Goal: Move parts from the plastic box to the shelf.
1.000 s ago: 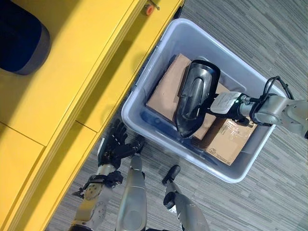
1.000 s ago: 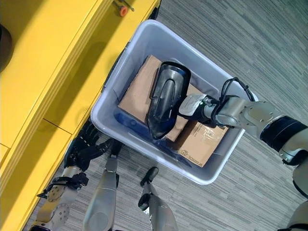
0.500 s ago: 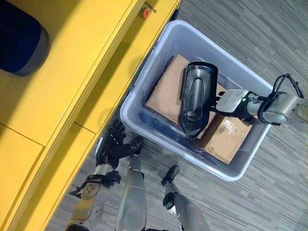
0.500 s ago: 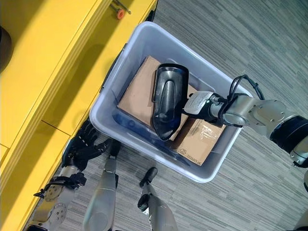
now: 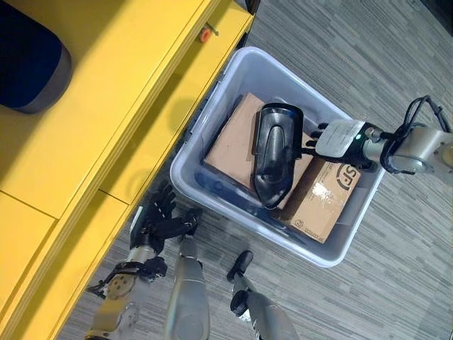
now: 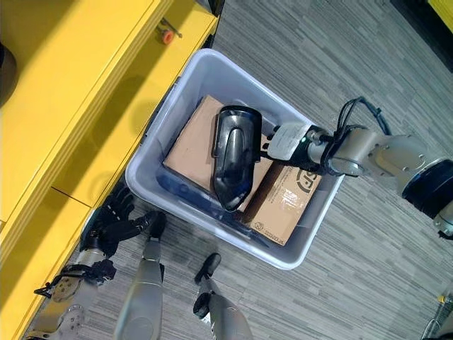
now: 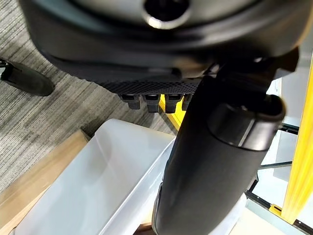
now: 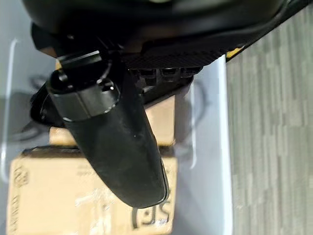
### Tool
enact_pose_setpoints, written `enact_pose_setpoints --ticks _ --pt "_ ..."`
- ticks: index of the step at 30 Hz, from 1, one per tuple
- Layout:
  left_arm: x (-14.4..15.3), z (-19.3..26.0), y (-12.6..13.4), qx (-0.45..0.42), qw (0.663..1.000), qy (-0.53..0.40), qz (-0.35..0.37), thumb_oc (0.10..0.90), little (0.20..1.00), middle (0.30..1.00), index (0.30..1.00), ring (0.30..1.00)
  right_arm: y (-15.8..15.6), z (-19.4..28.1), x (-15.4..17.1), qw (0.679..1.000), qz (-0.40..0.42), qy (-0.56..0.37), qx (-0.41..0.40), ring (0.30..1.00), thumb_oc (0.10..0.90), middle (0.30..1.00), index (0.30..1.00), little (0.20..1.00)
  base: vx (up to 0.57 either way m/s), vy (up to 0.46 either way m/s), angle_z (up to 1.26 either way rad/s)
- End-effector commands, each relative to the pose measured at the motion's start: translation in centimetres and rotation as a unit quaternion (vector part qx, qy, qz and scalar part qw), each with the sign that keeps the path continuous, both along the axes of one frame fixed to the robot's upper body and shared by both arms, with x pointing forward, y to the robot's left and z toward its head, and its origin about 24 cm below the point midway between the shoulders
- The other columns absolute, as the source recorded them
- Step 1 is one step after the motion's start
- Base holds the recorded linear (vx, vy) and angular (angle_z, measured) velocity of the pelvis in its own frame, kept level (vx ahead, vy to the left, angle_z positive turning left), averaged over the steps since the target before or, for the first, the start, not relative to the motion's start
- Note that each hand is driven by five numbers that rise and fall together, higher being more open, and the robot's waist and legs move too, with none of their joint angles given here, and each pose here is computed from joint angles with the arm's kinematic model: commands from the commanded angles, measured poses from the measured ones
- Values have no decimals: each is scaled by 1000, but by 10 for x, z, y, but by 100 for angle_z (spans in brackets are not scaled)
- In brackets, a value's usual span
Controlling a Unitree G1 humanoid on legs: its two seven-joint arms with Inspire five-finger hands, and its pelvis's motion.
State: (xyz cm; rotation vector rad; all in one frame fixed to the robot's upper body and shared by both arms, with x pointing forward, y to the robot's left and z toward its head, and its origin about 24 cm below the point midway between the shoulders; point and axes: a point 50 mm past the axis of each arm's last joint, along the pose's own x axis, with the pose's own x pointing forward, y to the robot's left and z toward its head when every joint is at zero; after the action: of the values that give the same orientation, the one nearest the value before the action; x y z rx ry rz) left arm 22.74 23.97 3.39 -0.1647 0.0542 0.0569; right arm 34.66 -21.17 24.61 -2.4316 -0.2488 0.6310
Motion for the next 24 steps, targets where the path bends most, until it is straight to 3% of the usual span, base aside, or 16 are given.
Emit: enact_pose_setpoints --ticks 1,8,11,13,14,16,17,18,20,21,23,24 --pt "-6 29 20 20 998 -61 8 900 1000 1000 1000 1000 -16 55 -11 996 -18 -91 -1 1000 900 1000 1000 1000 0 0 0" --pt "-5 11 -8 -73 994 -63 45 900 1000 1000 1000 1000 16 123 -44 963 80 -212 144 1000 900 1000 1000 1000 -11 24 -10" --pt "-4 10 -9 -74 994 -61 45 900 1000 1000 1000 1000 18 122 -50 959 87 -208 171 1000 900 1000 1000 1000 -6 10 -14" --pt "-7 6 -11 -91 993 -54 59 900 1000 1000 1000 1000 18 121 -61 934 106 -204 274 1000 900 1000 1000 1000 1 31 -2" --pt "-7 7 -8 -84 993 -53 58 900 1000 1000 1000 1000 16 118 -62 932 104 -204 281 1000 900 1000 1000 1000 5 18 -8" --pt "-9 5 -9 -94 992 -51 64 900 1000 1000 1000 1000 12 112 -65 896 117 -192 383 1000 900 1000 1000 1000 11 12 -3" --pt "-12 1 -9 -99 992 -41 69 900 1000 1000 1000 1000 2 95 -62 846 111 -161 496 1000 900 1000 1000 1000 0 0 0" --pt "-13 0 -9 -98 992 -36 69 900 1000 1000 1000 1000 -5 83 -62 820 101 -146 544 1000 900 1000 1000 1000 0 0 0" --pt "-12 1 -9 -96 993 -36 67 900 1000 1000 1000 1000 -6 82 -63 819 99 -147 546 1000 900 1000 1000 1000 5 2 -4" --pt "-14 -3 -9 -101 992 -26 71 900 1000 1000 1000 1000 -7 64 -60 767 97 -107 625 1000 900 1000 1000 1000 16 8 -8" --pt "-16 -6 -7 -100 992 -13 78 900 1000 1000 1000 1000 -2 48 -56 694 98 -62 710 1000 900 1000 1000 1000 18 6 -5" --pt "-16 -6 -7 -100 992 -13 78 900 1000 1000 1000 1000 -3 48 -56 694 98 -63 710 1000 900 1000 1000 1000 16 3 -14"
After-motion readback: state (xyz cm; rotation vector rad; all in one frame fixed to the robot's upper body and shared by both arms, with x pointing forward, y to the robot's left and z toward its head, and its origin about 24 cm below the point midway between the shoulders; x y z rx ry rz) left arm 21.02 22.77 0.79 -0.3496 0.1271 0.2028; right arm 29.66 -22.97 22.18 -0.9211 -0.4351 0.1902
